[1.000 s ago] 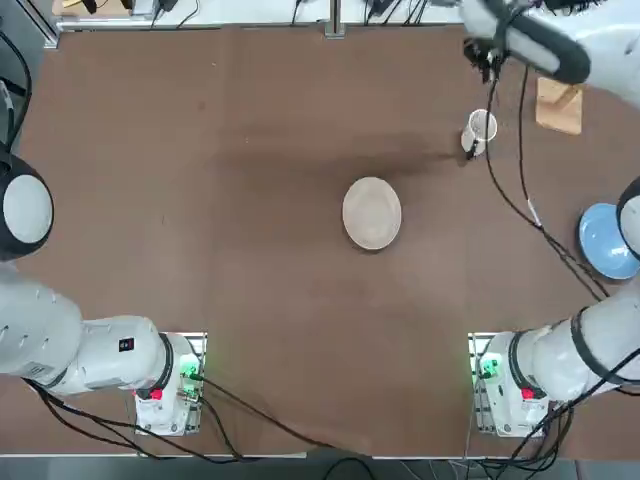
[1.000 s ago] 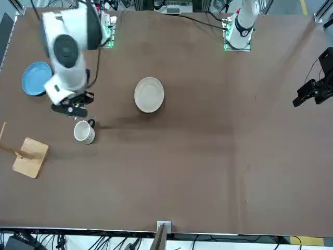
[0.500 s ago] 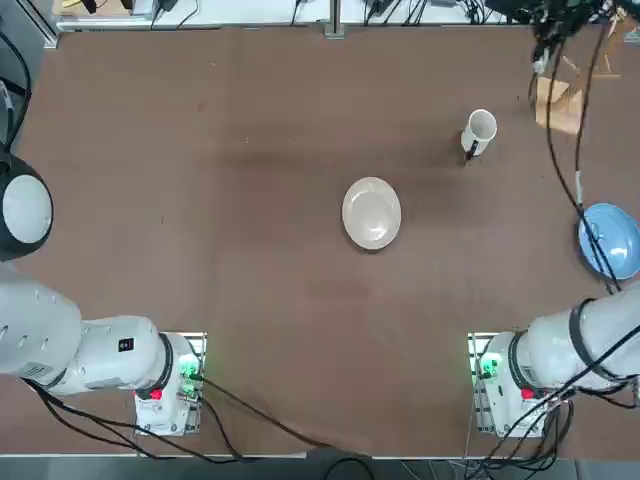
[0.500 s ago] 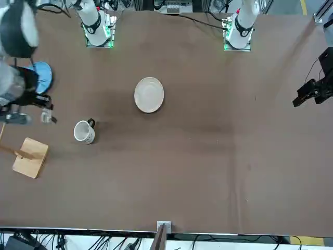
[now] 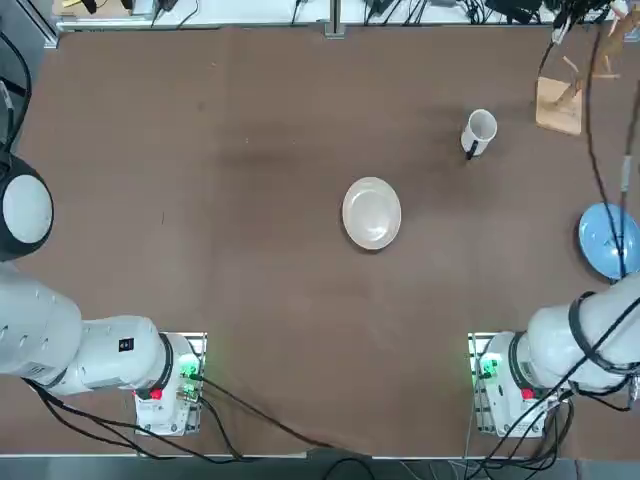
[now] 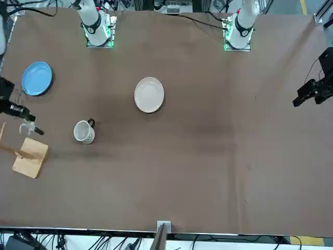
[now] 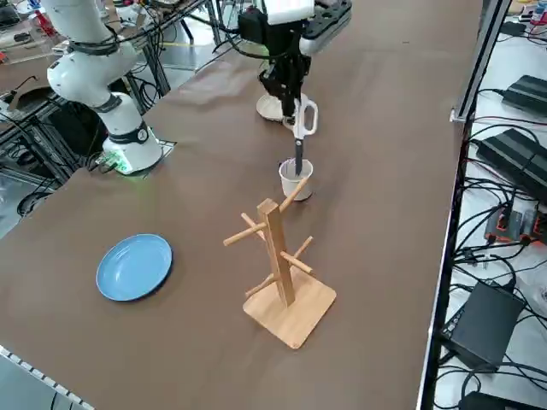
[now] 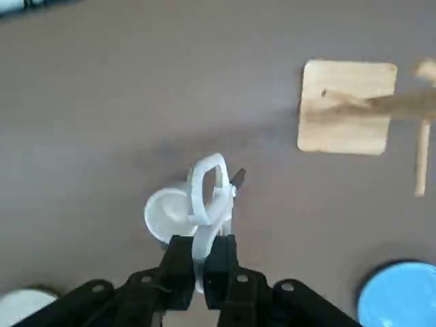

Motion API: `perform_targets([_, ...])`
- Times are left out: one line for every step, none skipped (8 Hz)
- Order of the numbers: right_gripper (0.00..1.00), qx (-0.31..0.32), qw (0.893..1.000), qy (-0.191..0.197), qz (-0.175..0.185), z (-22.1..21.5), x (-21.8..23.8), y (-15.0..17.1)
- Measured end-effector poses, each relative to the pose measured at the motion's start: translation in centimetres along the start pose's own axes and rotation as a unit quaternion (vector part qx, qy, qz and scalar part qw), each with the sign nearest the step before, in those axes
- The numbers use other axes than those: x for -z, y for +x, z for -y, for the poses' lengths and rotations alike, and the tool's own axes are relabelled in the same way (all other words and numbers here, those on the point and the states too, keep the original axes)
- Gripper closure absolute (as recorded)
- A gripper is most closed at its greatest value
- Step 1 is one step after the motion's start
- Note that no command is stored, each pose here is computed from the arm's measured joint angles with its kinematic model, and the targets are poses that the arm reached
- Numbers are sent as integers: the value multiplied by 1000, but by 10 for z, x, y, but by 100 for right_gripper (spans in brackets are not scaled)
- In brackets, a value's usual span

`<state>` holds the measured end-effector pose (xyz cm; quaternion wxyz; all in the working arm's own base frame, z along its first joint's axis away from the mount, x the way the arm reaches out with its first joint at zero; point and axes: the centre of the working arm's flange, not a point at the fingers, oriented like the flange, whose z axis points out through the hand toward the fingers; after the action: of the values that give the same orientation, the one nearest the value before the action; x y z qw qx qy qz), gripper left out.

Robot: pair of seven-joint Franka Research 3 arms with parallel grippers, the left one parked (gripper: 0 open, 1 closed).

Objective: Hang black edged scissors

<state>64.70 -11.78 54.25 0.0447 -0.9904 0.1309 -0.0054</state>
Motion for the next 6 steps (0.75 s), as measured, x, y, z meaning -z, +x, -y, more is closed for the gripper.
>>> perform_targets([89, -24, 999, 22, -8, -29, -1, 18])
perform_targets([89, -47, 998, 45, -15, -56, -6, 33])
perform_targets([89, -67, 995, 64, -24, -78, -13, 44])
perform_targets([89, -84, 993, 78, -33, -98, -19, 52])
perform_targets([89, -97, 990, 91, -37, -112, -22, 55])
perform_targets([89, -106, 988, 104, -41, -122, -20, 56])
